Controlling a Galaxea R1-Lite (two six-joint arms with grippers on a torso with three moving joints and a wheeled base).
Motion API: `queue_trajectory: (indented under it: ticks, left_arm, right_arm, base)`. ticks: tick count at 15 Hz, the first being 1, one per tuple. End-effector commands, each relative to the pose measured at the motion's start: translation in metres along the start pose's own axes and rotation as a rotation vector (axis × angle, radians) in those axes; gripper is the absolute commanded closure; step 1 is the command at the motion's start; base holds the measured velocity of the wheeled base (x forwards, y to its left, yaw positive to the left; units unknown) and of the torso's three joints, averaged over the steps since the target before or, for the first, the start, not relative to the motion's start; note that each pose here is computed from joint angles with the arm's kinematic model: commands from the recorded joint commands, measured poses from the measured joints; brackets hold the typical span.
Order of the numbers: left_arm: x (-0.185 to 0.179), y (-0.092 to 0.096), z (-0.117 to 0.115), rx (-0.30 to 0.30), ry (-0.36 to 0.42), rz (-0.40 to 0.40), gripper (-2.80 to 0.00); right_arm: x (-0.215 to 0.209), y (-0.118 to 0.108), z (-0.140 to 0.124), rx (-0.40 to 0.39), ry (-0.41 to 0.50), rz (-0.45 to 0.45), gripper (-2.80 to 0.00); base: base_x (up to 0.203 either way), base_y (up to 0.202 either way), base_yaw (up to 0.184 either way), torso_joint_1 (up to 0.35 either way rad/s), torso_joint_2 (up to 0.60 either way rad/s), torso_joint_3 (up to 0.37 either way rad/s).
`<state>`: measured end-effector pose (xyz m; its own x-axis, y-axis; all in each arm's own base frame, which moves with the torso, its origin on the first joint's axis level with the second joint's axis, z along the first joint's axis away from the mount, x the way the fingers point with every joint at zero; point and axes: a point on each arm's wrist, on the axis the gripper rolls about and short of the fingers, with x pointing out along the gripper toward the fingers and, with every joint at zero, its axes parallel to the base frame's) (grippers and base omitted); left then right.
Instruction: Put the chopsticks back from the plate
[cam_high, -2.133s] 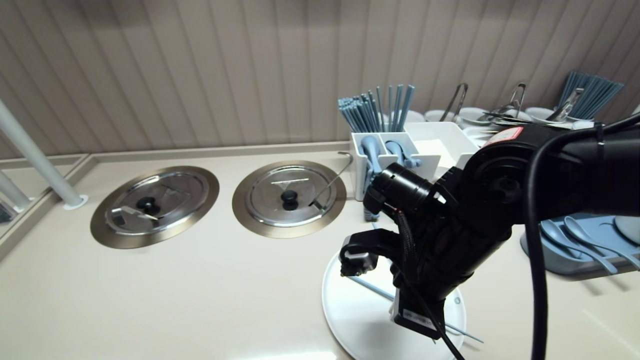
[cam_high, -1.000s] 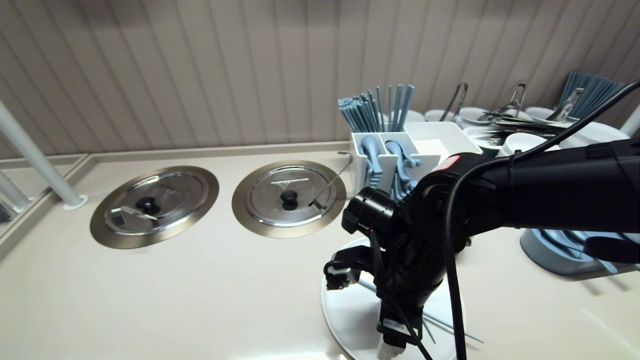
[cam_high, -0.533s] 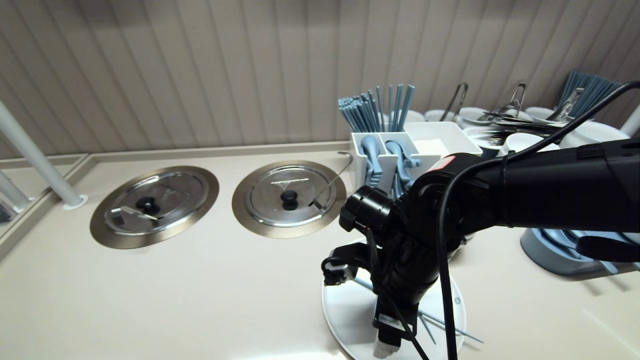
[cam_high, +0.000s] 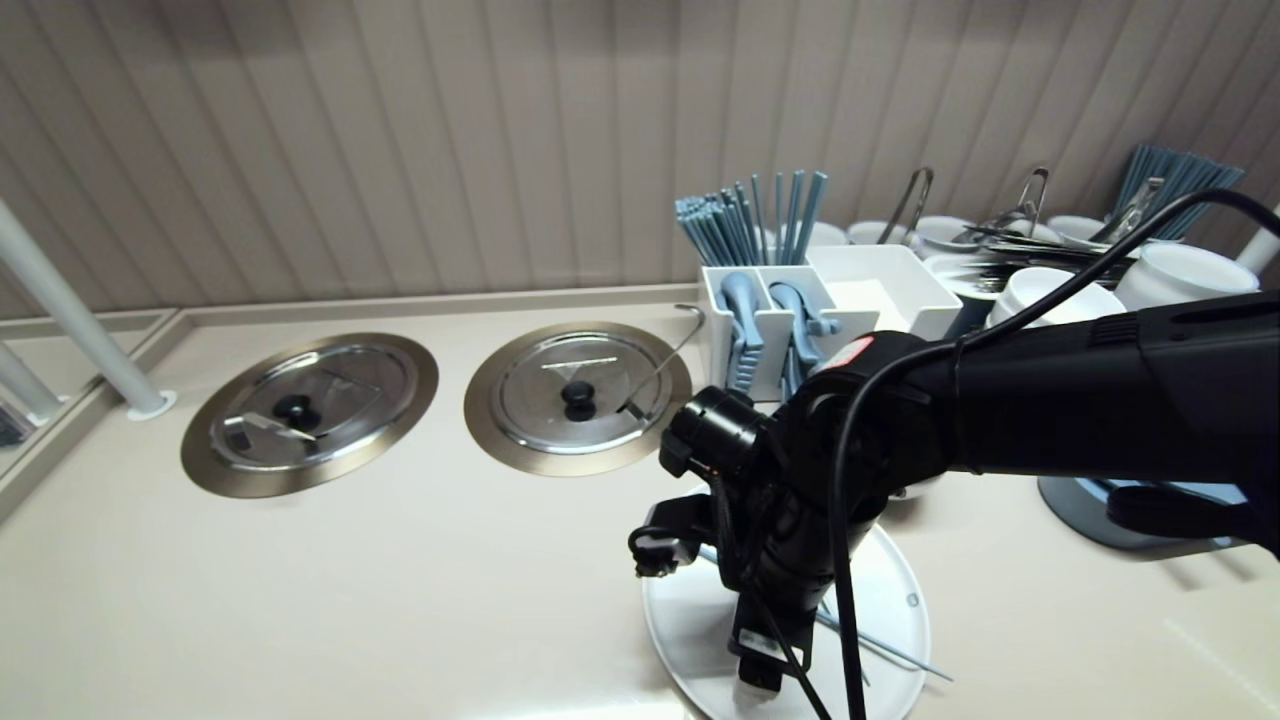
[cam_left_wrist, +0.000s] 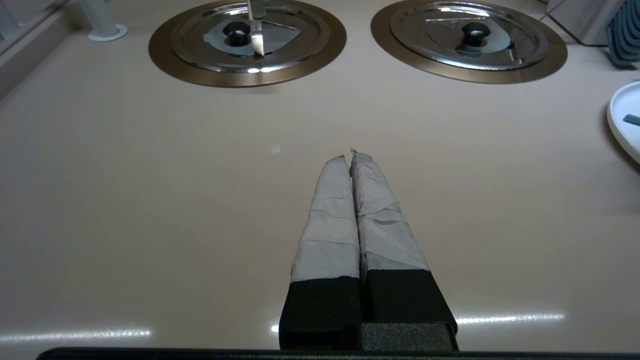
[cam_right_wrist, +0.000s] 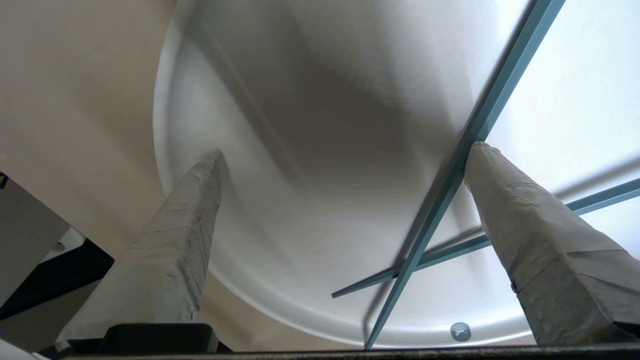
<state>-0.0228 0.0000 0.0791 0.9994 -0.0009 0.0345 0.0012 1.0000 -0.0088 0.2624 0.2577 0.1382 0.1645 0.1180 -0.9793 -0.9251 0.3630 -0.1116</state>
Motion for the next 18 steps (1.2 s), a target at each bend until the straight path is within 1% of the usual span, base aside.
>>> queue_trajectory:
  ticks: [1,8,15,16,18]
  left_arm:
    - [0.0005,0.0000,-0.0021,0.000,0.007,0.001,0.00]
    - [0.0005,0.0000,-0.0021,0.000,0.007,0.000,0.00]
    - [0.0005,0.0000,-0.0021,0.000,0.007,0.000,0.00]
    - [0.0005,0.0000,-0.0021,0.000,0.007,0.001,0.00]
    - [0.0005,0.0000,-0.0021,0.000,0.007,-0.001,0.00]
  right_arm:
    - [0.0067,-0.0020,0.0004,0.002,0.015,0.005,-2.80]
    - [0.0007,-0.0104,-0.0023,0.025,-0.010,-0.012,-2.80]
    - [0.0018,-0.0099,-0.0024,0.026,-0.009,-0.006,-2.80]
    - [0.0022,-0.0095,-0.0026,0.025,-0.006,-0.005,0.00]
    - [0.0017,-0.0098,-0.0022,0.027,-0.009,-0.006,0.00]
  base:
    - [0.000,0.000,0.000,0.000,0.00,0.000]
    - [0.000,0.000,0.000,0.000,0.00,0.000]
    - [0.000,0.000,0.000,0.000,0.00,0.000]
    - [0.000,0.000,0.000,0.000,0.00,0.000]
    - [0.000,0.000,0.000,0.000,0.00,0.000]
